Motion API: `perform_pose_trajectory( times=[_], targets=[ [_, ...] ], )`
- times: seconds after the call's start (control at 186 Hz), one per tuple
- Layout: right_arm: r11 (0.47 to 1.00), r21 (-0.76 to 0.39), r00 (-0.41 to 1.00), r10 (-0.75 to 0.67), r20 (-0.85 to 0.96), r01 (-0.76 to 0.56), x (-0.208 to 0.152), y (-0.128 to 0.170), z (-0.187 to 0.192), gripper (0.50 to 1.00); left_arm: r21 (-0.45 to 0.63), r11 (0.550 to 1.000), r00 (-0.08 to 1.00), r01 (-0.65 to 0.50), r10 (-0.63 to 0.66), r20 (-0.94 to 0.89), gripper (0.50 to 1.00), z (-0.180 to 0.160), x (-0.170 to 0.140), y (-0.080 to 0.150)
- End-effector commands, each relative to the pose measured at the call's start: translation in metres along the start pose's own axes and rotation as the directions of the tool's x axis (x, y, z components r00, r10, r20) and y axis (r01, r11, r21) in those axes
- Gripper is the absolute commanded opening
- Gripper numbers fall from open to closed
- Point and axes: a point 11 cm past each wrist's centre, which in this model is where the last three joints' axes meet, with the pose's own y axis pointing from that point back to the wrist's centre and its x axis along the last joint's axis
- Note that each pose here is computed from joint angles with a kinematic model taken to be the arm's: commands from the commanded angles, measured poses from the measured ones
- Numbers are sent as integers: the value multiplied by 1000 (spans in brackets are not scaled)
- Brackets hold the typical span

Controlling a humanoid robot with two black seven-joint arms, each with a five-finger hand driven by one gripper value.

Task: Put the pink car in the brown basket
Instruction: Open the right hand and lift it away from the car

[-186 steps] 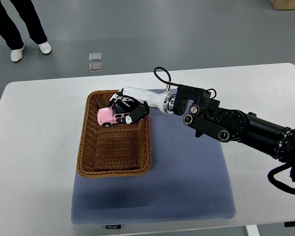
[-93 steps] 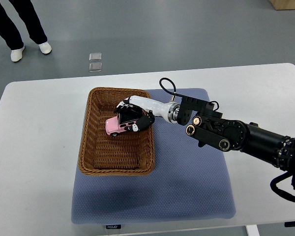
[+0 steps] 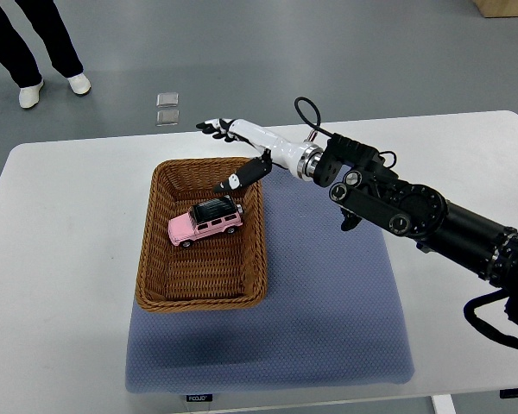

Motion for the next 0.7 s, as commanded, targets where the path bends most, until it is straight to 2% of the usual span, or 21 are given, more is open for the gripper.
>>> perform_pose_trajectory(
  times=[0.0, 0.129, 0.248, 0.35, 0.49, 0.695],
  targets=[
    [993, 16, 964, 112, 239, -119, 22, 8, 5, 911, 0, 1000, 1000, 0, 0, 2, 1000, 0, 0, 0],
    [975, -6, 842, 197, 502, -224, 37, 22, 22, 911, 0, 1000, 1000, 0, 0, 2, 1000, 0, 0, 0],
    [944, -48, 607, 248, 755, -326, 49, 43, 49, 911, 0, 1000, 1000, 2, -2, 2, 1000, 0, 0, 0],
    [921, -59, 405, 226, 886, -384, 54, 61, 69, 911, 0, 1000, 1000, 2, -2, 1, 1000, 0, 0, 0],
    [903, -71, 283, 207, 937, -425, 65, 92, 98, 913, 1, 1000, 1000, 2, -2, 4, 1000, 0, 0, 0],
    [883, -128, 248, 262, 933, -452, 76, 114, 125, 913, 0, 1000, 1000, 2, -2, 2, 1000, 0, 0, 0]
  ],
)
